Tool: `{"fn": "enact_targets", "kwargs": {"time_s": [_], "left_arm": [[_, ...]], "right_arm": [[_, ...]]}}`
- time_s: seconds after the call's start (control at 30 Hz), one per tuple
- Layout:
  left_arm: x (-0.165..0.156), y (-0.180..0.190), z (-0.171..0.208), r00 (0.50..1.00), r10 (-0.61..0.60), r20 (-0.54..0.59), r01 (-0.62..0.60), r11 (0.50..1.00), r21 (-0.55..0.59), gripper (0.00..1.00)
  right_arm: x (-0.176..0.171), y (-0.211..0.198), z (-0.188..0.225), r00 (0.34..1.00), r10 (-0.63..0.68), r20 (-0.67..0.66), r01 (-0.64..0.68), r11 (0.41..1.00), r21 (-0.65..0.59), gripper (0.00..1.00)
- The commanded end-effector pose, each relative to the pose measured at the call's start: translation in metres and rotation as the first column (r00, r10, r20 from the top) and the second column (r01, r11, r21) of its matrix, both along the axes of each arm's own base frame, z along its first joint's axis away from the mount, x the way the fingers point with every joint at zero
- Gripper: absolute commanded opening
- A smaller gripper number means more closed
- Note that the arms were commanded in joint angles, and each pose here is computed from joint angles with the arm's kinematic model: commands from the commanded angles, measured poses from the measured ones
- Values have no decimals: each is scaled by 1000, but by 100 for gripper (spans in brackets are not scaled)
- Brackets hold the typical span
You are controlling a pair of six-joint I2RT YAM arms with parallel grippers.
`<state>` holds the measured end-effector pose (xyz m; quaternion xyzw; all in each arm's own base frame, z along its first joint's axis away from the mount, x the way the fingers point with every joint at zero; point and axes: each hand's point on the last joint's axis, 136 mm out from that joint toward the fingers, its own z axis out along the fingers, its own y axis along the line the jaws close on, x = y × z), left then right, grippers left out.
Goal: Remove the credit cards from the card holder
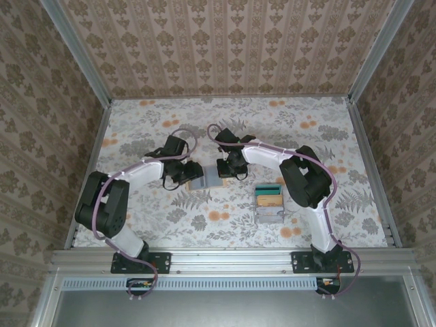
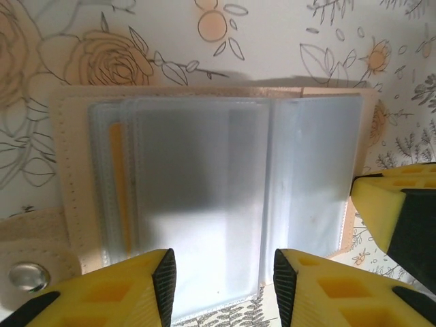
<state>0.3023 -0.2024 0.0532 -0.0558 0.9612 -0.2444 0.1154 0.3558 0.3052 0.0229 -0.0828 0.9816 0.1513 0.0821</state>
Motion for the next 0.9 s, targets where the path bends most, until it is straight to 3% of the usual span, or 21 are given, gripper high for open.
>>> {"fn": "enact_targets", "kwargs": {"time_s": [0.0,0.67,0.87], "left_arm": [[2,5,9,1000,-7,26,6,999,37,45],[-4,3,-21,998,-21,-61,24,998,54,45],[2,-17,-13,998,-52,-41,50,997,-51,52]], "right_arm": [[-7,4,-8,999,-7,-38,7,1000,6,0],[-7,7,-10,999,-3,-47,4,1000,13,0],[-5,10,-11,999,1,-50,0,1000,17,0]]}}
